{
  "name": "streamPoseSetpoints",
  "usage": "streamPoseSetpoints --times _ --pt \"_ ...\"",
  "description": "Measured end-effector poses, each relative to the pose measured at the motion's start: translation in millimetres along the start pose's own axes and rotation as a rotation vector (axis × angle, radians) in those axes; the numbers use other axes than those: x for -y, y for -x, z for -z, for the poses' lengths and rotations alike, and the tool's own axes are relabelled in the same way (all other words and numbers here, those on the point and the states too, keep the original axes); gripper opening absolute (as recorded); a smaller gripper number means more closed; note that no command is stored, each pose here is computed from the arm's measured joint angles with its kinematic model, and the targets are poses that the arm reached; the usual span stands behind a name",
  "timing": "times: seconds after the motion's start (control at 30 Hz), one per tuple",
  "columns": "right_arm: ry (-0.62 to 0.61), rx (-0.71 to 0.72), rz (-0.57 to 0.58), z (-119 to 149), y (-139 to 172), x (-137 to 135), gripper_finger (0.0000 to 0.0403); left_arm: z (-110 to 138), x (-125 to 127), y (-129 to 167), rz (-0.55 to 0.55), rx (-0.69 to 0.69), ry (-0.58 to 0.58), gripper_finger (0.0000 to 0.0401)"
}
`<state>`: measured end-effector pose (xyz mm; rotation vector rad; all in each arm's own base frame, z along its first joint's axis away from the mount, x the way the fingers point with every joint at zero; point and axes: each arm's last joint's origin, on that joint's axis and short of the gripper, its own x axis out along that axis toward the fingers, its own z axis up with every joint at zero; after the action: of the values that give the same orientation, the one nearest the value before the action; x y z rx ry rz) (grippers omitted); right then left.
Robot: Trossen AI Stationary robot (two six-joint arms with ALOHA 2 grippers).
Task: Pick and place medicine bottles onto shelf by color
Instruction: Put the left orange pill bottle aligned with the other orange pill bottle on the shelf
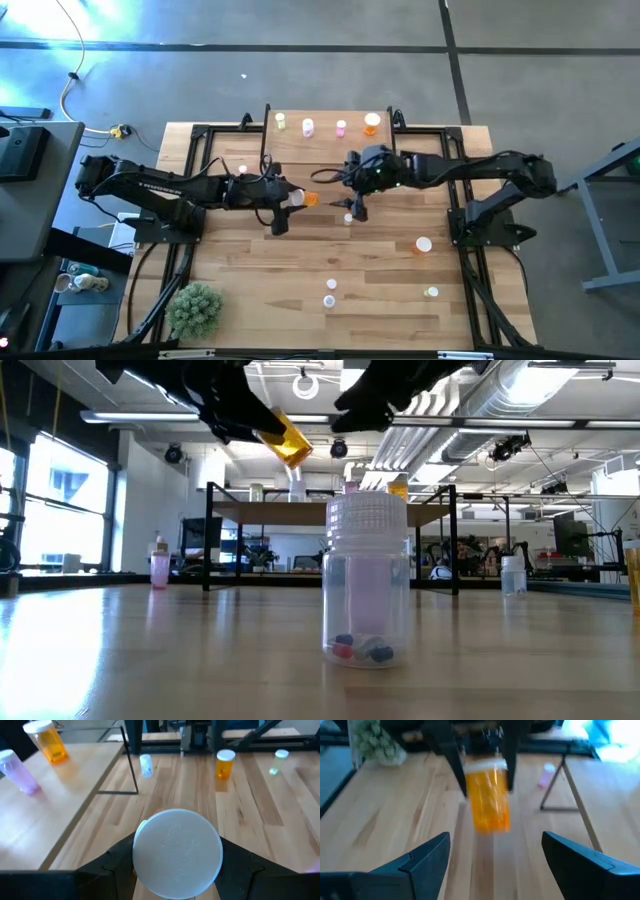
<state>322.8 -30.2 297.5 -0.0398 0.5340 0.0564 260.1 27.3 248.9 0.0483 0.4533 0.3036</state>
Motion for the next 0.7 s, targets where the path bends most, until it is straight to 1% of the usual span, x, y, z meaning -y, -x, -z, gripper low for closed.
streamPoseSetpoints --times 0.1,0.37,0.6,0.7 --pt "-0.003 0.019 -0.001 0.7 -12.7 -1.6 0.0307 -1.4 0.1 -1.4 -0.008 0.018 0.005 0.0198" --pt "0.010 0.049 0.009 4.3 -34.8 1.0 0.0307 -4.9 -0.3 -1.6 -0.021 0.054 0.022 0.0198" --pt "0.011 0.057 -0.008 0.6 -44.9 2.2 0.0307 -7.8 -0.5 -1.4 -0.025 0.084 0.031 0.0198" --pt "-0.009 0.050 -0.027 0.5 -49.3 2.2 0.0307 -8.2 -1.1 -1.3 -0.047 0.088 0.034 0.0198"
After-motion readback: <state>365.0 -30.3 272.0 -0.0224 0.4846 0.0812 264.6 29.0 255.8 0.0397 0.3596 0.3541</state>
